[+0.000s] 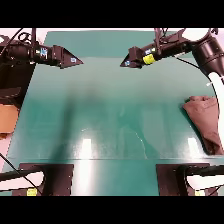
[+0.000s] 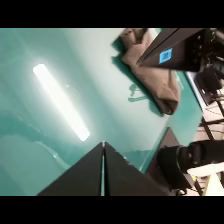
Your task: Fold the shirts.
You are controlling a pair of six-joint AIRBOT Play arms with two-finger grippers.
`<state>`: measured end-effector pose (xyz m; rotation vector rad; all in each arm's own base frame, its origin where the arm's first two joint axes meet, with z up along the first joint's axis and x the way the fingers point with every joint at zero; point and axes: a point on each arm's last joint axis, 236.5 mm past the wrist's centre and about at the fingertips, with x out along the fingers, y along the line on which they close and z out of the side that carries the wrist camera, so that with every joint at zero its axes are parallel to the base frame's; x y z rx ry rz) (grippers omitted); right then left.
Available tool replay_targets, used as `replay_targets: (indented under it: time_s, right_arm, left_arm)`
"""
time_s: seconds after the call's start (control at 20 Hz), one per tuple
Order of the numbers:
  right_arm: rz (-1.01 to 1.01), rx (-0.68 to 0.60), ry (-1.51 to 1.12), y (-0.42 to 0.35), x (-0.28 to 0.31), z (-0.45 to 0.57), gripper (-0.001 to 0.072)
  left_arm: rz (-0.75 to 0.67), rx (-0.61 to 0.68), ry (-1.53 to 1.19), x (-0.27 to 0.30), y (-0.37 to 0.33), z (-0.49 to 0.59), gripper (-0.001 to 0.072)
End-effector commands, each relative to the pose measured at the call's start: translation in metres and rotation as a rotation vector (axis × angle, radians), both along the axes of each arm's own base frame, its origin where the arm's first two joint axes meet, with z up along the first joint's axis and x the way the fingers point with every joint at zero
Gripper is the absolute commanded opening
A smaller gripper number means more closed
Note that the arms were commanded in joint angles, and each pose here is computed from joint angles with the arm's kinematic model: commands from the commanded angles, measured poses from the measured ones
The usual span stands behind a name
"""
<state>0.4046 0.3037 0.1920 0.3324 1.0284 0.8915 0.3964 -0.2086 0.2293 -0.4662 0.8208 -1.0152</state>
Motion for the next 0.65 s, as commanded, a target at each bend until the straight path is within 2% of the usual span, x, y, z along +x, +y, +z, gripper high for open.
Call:
replay_targets:
  time_s: [0.0, 0.6]
  right_arm:
    - [0.024, 0.002, 0.014, 0.005, -0.0066, -0.001, 0.002]
    - [0.021, 0.004, 0.012, 0.0052, -0.0055, -0.0009, 0.002]
  left_arm:
    - [-0.003, -0.013, 0.0, -0.0006, -0.0014, 0.0027, 0.0021]
    - [-0.003, -0.013, 0.0, -0.0006, -0.0014, 0.0027, 0.002]
